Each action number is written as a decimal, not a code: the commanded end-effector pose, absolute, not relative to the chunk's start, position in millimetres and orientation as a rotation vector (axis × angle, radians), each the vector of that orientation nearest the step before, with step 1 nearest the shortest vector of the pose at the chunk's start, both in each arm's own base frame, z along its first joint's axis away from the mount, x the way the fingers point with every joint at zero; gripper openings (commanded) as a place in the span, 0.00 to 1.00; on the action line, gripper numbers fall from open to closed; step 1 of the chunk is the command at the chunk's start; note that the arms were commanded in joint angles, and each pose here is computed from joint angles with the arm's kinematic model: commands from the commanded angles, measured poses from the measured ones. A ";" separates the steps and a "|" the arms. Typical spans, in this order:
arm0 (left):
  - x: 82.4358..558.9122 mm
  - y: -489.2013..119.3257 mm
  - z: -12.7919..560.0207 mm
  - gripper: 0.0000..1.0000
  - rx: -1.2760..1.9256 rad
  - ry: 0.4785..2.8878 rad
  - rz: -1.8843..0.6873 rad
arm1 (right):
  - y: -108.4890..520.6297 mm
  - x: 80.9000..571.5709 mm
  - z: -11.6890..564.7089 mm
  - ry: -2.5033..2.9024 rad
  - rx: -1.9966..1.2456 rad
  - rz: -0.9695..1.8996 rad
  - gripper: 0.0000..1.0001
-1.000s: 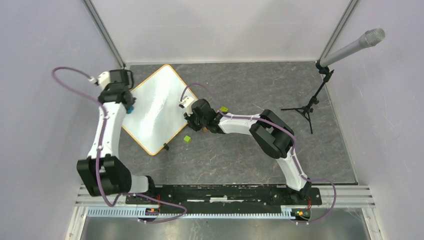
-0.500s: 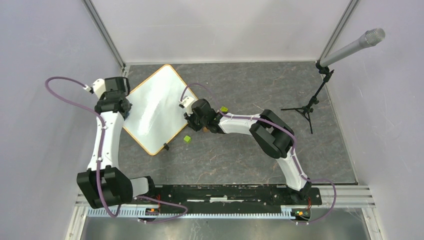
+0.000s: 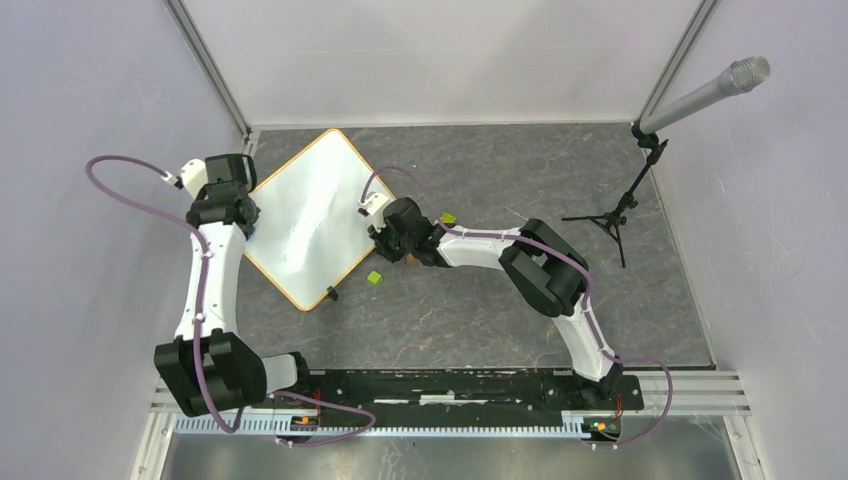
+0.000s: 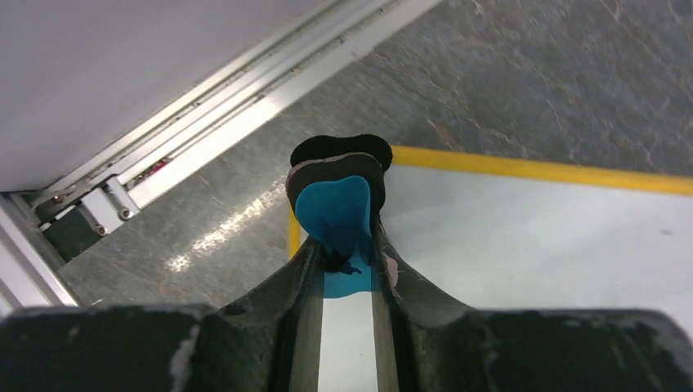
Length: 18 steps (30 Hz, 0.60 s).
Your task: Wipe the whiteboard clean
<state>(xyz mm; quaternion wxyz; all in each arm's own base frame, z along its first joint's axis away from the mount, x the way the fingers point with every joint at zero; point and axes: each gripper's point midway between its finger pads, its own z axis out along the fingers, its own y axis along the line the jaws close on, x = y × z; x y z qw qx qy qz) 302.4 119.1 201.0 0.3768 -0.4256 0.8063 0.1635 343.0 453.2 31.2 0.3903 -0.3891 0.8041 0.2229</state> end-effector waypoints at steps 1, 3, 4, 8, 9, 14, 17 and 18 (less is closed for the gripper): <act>290.3 147.1 226.3 0.27 -1.160 1.938 0.481 | 440.9 335.9 4.1 2.123 -1.039 0.530 0.00; 297.2 141.9 220.5 0.25 -1.149 1.967 0.437 | 441.1 336.0 4.9 2.120 -1.039 0.530 0.00; 300.6 137.3 217.6 0.24 -1.135 1.989 0.417 | 440.9 336.5 4.9 2.121 -1.038 0.531 0.00; 311.2 112.8 205.6 0.23 -1.053 2.045 0.436 | 440.7 336.7 4.2 2.122 -1.038 0.530 0.00; 313.8 106.7 204.2 0.23 -1.021 2.054 0.449 | 440.8 336.6 4.4 2.122 -1.038 0.531 0.00; 314.2 113.6 206.3 0.25 -1.054 2.028 0.464 | 440.1 336.0 2.0 2.127 -1.041 0.529 0.00; 308.0 133.0 215.6 0.25 -1.126 1.981 0.451 | 440.3 336.6 2.4 2.125 -1.041 0.528 0.00; 305.3 138.8 219.1 0.25 -1.141 1.963 0.461 | 440.8 337.4 3.7 2.122 -1.039 0.530 0.00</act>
